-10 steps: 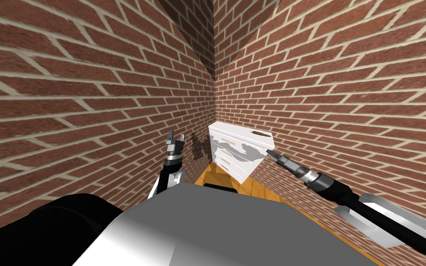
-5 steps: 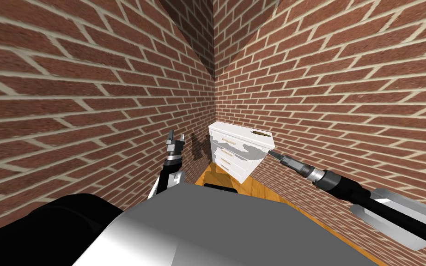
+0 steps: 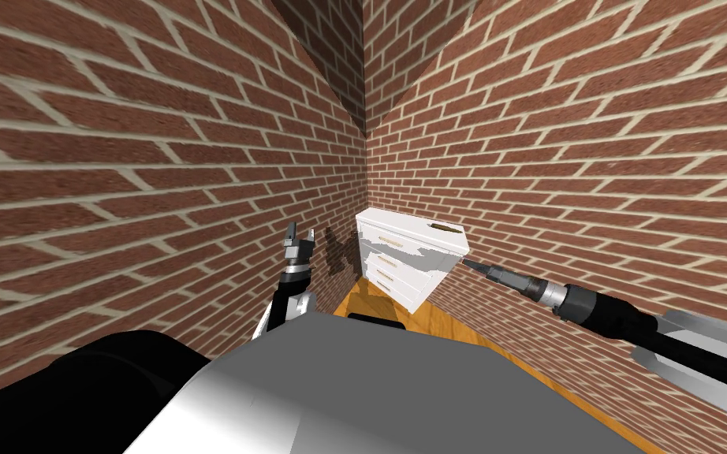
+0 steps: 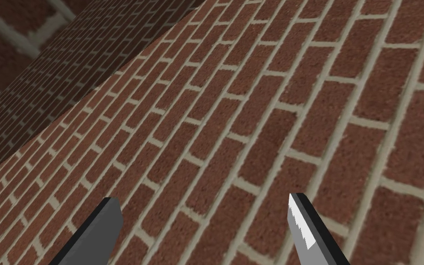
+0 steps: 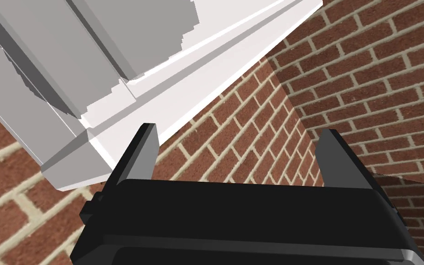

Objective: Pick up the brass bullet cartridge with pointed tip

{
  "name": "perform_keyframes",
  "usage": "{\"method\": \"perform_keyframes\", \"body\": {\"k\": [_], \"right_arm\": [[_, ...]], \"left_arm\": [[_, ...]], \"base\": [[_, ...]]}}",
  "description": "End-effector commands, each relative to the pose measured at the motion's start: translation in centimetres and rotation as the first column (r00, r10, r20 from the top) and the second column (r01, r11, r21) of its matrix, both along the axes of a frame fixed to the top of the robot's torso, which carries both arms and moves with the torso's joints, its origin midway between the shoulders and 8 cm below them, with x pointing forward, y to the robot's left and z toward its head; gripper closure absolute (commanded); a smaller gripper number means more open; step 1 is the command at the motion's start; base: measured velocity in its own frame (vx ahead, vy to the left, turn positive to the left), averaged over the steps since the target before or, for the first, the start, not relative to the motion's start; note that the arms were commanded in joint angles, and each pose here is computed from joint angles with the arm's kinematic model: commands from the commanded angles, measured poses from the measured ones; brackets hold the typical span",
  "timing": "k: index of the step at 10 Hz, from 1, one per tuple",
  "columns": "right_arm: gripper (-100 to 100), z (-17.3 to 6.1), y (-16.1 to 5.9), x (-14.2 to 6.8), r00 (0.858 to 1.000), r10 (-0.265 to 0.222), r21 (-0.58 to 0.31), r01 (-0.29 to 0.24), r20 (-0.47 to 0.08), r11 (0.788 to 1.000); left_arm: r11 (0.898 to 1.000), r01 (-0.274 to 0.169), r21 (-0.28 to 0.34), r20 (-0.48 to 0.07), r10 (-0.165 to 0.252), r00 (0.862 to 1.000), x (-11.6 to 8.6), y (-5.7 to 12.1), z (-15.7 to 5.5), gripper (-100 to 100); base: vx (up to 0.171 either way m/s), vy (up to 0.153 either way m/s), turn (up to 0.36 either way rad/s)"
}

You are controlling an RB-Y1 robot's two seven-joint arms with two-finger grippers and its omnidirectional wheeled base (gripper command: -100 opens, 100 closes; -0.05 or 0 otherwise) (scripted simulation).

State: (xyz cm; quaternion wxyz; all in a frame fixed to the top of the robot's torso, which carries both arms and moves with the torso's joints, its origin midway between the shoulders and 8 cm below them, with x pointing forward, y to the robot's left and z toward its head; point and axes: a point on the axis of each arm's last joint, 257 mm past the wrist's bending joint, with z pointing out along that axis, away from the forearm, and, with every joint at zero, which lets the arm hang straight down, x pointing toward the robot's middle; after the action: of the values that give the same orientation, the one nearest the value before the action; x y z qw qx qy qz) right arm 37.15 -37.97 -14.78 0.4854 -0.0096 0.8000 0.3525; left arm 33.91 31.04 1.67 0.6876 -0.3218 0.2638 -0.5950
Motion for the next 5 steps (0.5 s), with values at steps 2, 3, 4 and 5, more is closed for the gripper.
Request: {"method": "perform_keyframes", "body": {"k": [2, 3, 4, 5], "right_arm": [[-100, -0.2, -1.7, -0.1, 0.999, 0.026, -0.091, -0.028, -0.022, 0.995], [-100, 0.0, -1.6, 0.1, 0.999, 0.043, -0.116, -0.046, -0.03, 0.992], [-100, 0.1, -1.6, 0.1, 0.998, 0.05, -0.126, -0.054, -0.033, 0.99], [-100, 0.0, -3.1, 0.0, 0.997, 0.059, -0.186, -0.067, -0.049, 0.98]], "left_arm": [[1.0, 0.0, 0.0, 0.0, 0.0, 1.0, 0.0, 0.0, 0.0, 0], [1.0, 0.0, 0.0, 0.0, 0.0, 1.0, 0.0, 0.0, 0.0, 0], [1.0, 0.0, 0.0, 0.0, 0.0, 1.0, 0.0, 0.0, 0.0, 0], [1.0, 0.0, 0.0, 0.0, 0.0, 1.0, 0.0, 0.0, 0.0, 0]], "base": [[0.015, 0.017, -0.021], [0.021, 0.022, -0.028], [0.01, 0.011, 0.005], [0.025, 0.021, -0.038]]}}
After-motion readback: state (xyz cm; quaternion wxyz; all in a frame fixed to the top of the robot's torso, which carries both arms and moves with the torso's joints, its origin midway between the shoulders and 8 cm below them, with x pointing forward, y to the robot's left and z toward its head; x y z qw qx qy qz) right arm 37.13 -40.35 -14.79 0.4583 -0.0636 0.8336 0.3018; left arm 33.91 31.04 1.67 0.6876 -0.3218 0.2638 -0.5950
